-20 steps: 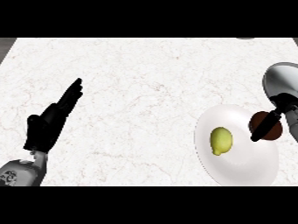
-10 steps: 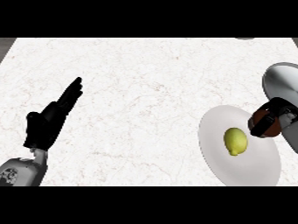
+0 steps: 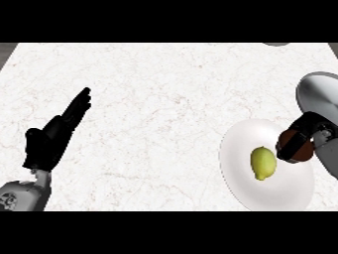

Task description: Pick the cupcake from the plate and place it in the pan

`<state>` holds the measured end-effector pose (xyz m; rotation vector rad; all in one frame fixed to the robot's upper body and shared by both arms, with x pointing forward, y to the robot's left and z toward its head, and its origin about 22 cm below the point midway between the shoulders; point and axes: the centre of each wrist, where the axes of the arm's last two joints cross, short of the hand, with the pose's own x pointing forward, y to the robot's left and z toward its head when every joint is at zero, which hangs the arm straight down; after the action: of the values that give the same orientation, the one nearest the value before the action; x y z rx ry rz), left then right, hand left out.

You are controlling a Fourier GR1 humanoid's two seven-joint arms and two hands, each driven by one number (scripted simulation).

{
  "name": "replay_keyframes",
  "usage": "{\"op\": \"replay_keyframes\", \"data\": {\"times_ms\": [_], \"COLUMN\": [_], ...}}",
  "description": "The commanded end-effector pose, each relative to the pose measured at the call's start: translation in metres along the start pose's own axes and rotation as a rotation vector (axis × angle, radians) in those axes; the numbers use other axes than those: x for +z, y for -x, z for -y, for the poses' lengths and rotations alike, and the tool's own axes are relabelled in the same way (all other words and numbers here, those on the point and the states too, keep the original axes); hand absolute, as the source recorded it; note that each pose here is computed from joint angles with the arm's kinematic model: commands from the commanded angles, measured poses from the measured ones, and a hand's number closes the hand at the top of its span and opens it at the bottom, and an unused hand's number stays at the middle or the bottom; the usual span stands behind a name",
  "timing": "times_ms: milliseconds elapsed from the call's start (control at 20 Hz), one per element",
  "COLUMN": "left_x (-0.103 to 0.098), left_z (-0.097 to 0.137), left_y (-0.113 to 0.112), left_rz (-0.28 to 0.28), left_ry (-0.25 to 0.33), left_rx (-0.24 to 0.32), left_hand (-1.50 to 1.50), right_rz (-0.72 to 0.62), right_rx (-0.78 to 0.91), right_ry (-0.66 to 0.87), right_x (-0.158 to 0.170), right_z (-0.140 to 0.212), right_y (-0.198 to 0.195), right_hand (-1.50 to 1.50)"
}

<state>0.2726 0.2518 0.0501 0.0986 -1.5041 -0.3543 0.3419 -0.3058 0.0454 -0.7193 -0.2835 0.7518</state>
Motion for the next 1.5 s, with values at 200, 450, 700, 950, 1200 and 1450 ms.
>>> {"op": "replay_keyframes", "data": {"times_ms": [200,450,700,950,1200,1450], "left_x": [0.002,0.003,0.006,0.002,-0.006,0.0], "left_z": [-0.011,-0.004,0.001,-0.011,0.002,0.007], "left_y": [0.008,-0.003,0.002,-0.013,-0.001,-0.009], "left_rz": [-0.023,-0.017,-0.026,-0.027,-0.019,0.002], "left_ry": [0.001,-0.016,-0.017,-0.027,0.007,-0.007], "left_rx": [0.004,0.005,0.011,0.005,0.009,0.011], "left_hand": [0.0,0.0,0.0,0.0,0.0,0.0], "right_rz": [0.006,0.506,0.677,0.73,0.666,0.64], "right_rx": [0.015,0.012,-0.029,-0.141,-0.269,-0.444], "right_ry": [0.148,0.409,0.738,0.904,0.958,0.971], "right_x": [0.034,0.11,0.164,0.198,0.193,0.154], "right_z": [0.019,-0.039,-0.04,-0.053,-0.047,-0.026], "right_y": [-0.014,-0.054,-0.046,-0.033,-0.01,-0.001], "right_hand": [1.5,1.5,1.5,1.5,1.5,1.5]}}
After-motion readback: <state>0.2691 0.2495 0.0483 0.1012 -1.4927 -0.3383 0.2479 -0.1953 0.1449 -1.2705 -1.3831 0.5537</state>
